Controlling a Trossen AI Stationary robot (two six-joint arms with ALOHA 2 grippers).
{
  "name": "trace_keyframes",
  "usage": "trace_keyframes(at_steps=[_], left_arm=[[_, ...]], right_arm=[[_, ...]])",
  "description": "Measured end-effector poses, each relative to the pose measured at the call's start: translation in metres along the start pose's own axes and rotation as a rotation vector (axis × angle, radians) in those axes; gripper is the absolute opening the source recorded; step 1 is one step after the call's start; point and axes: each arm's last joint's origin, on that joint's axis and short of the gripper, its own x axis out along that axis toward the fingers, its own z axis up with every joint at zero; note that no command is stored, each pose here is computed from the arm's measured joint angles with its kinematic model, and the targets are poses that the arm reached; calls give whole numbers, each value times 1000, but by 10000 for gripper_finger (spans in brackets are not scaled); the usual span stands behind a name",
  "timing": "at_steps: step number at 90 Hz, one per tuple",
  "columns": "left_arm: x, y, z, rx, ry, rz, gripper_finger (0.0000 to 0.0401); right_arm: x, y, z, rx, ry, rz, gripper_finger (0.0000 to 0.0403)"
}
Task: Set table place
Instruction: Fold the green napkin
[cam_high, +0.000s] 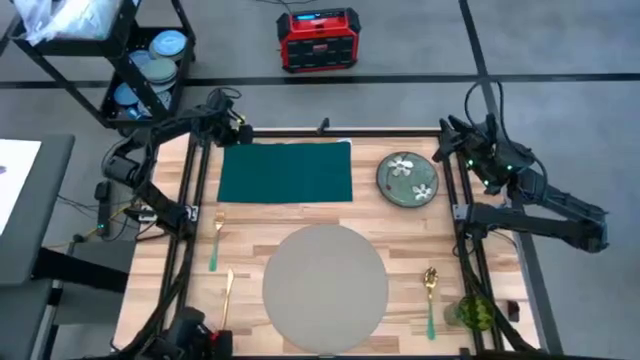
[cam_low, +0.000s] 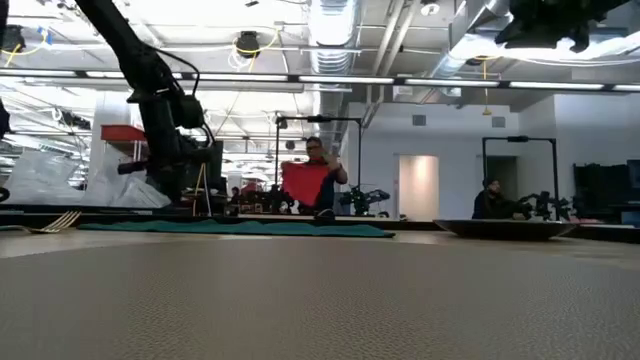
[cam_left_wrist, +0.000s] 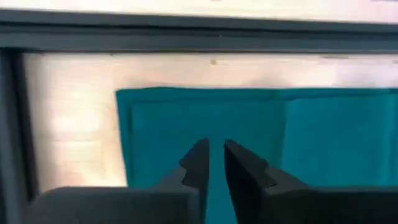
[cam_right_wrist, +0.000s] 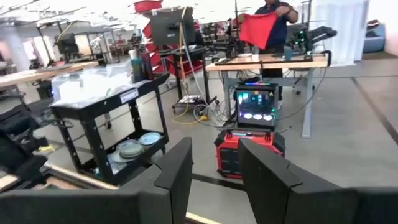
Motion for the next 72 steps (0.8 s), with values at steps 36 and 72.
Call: trace_keyframes(at_steps=[36,72], left_arm=[[0,-2,0,26,-48,74,213],[24,2,5,-133,-44,138,204]], right_arm=[[1,-1,-6,-10,54,24,118],[1,-1,-5,-7,48,24,118]])
